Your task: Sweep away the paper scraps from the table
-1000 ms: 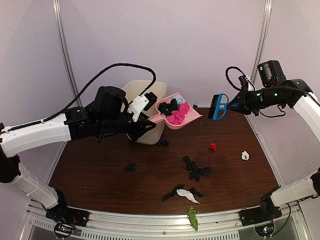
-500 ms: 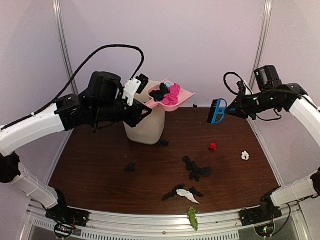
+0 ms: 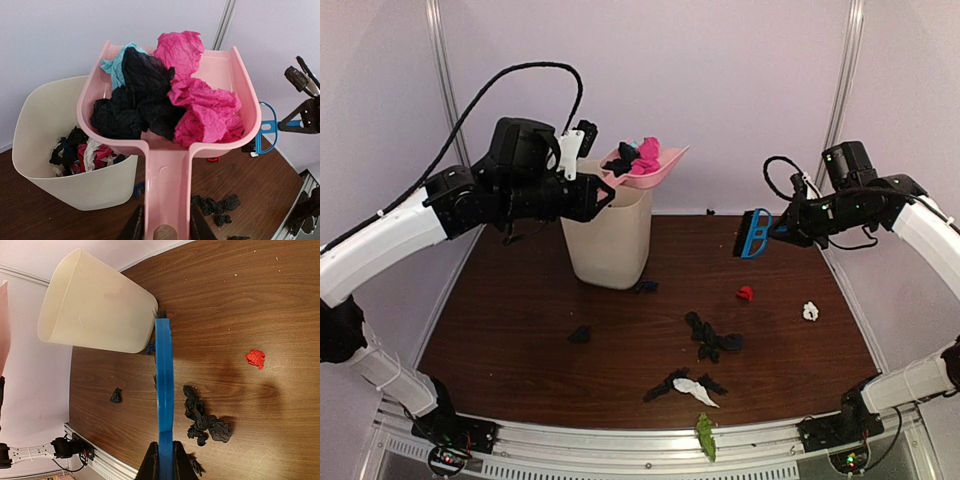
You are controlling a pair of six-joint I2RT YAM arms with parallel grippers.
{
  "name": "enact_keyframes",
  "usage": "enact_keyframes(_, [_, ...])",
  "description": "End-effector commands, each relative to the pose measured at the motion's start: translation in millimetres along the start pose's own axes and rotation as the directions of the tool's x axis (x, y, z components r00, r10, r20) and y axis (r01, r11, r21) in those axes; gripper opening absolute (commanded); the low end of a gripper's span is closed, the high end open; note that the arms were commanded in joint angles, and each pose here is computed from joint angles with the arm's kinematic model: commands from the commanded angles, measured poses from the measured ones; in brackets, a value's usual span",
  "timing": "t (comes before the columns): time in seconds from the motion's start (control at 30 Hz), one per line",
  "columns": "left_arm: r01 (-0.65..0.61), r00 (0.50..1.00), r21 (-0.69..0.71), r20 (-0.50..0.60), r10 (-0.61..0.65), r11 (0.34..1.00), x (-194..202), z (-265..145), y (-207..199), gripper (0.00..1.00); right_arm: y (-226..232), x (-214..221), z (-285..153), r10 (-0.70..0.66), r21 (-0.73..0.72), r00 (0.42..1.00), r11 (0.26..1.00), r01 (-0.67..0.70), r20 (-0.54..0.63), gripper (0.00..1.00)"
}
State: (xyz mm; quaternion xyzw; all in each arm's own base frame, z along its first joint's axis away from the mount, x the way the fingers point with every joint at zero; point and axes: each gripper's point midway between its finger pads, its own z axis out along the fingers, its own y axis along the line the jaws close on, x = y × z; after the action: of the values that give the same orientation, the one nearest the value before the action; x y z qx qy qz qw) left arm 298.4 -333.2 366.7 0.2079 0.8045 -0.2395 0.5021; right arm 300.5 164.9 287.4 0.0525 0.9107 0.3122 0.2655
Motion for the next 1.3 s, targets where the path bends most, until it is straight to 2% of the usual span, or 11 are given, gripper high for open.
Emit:
enact_keyframes(0.0, [0.143, 0.989, -0.017, 0.036, -0.142, 0.99, -19, 2, 11, 0.0, 4, -7, -4, 0.006, -0.025, 0.999, 1.0, -0.005, 0.04, 0.0])
enact_keyframes(0.07, [0.199, 0.979, -0.013, 0.039, -0.199, 0.98, -23, 3, 15, 0.0, 4, -7, -3, 0.007, -0.025, 0.999, 1.0, -0.006, 0.039, 0.0])
enact_keyframes(0.2, [0.375, 0.927, -0.019, 0.022, -0.375, 0.927, -32, 4, 30, 0.0, 3, -8, -2, 0.012, -0.023, 0.999, 1.0, -0.011, 0.039, 0.0])
enact_keyframes(0.4, [0.512, 0.859, -0.013, 0.019, -0.512, 0.859, -42, 5, 36, 0.0, 5, -12, -2, 0.017, -0.023, 0.999, 1.0, -0.016, 0.049, 0.0])
enact_keyframes(0.63, [0.663, 0.748, -0.005, 0.029, -0.663, 0.748, -45, 6, 39, 0.0, 7, -16, -8, 0.014, -0.016, 0.998, 1.0, -0.013, 0.066, 0.0])
enact_keyframes(0.8, [0.781, 0.621, -0.008, 0.117, -0.775, 0.625, -51, -6, 54, 0.0, 6, -16, -9, 0.017, -0.013, 0.997, 1.0, -0.016, 0.069, 0.0])
enact_keyframes(0.97, [0.855, 0.514, 0.004, 0.134, -0.847, 0.519, -46, -8, 65, 0.0, 5, -15, -7, 0.021, -0.012, 0.998, 1.0, -0.021, 0.063, 0.0])
enact_keyframes(1.03, [0.871, 0.485, 0.008, 0.13, -0.865, 0.49, -45, -7, 66, 0.0, 6, -16, -6, 0.022, -0.014, 0.998, 1.0, -0.021, 0.063, 0.0])
enact_keyframes(1.17, [0.878, 0.471, 0.029, 0.119, -0.874, 0.477, -52, -6, 64, 0.0, 8, -18, -7, 0.023, -0.022, 0.997, 1.0, -0.021, 0.073, 0.0])
enact_keyframes(1.27, [0.911, 0.408, 0.03, 0.066, -0.911, 0.41, -48, 1, 62, 0.0, 7, -17, -8, 0.024, -0.024, 0.997, 0.999, -0.022, 0.075, 0.0])
